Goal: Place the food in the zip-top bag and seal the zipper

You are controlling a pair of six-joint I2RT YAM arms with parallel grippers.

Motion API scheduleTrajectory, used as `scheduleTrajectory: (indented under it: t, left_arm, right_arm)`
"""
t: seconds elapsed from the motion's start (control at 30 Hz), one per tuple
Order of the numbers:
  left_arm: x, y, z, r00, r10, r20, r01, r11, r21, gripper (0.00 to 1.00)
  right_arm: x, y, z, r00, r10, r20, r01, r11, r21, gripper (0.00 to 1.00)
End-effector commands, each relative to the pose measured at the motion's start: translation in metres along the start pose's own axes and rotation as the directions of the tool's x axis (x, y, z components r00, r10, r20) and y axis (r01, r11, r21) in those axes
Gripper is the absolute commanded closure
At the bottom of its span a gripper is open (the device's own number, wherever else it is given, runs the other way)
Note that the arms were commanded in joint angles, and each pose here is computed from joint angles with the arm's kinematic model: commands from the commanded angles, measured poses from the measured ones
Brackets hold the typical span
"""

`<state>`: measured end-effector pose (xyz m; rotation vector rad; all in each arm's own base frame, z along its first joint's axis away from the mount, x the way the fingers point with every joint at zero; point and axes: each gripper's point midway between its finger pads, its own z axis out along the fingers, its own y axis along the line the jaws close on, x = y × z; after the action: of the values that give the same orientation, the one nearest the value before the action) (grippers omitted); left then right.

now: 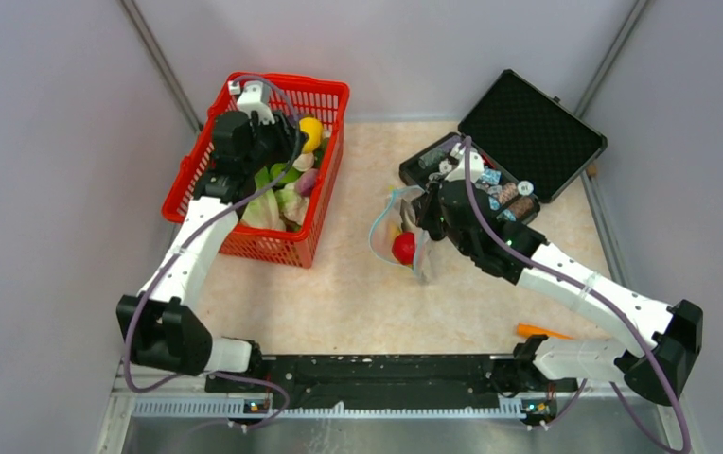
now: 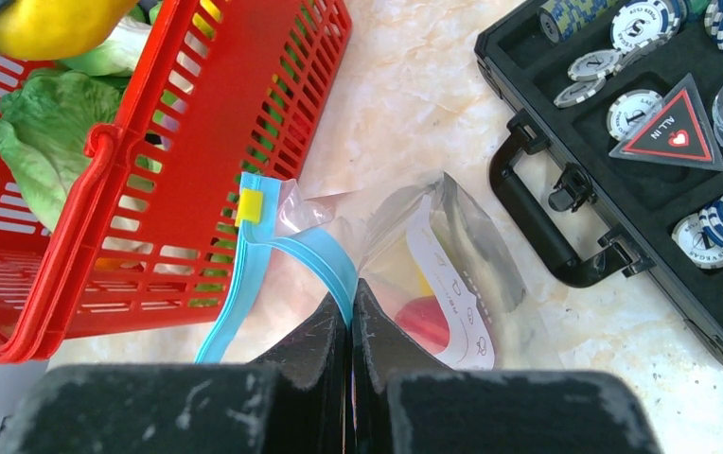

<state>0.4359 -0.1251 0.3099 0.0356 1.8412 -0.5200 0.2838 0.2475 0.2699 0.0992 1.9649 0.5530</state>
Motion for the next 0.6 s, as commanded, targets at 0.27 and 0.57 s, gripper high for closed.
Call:
scheduleTrajectory:
  t: [0.27, 0.57]
  left_arm:
    - [-0.005, -0.014, -0.063, 0.997, 0.027, 0.067, -0.029, 0.999, 0.024, 0.93]
    - [-0.018, -0.056, -0.108, 0.996, 0.043, 0.083, -0.058, 0.980, 0.189, 0.91]
  right_arm:
    - [-0.018, 0.010, 0.001, 0.997, 0.040, 0.062, -0.037, 0.999, -0.035, 1.00]
    - [-0.018, 0.010, 0.004, 0.997, 0.040, 0.067, -0.038, 0.999, -0.031, 1.00]
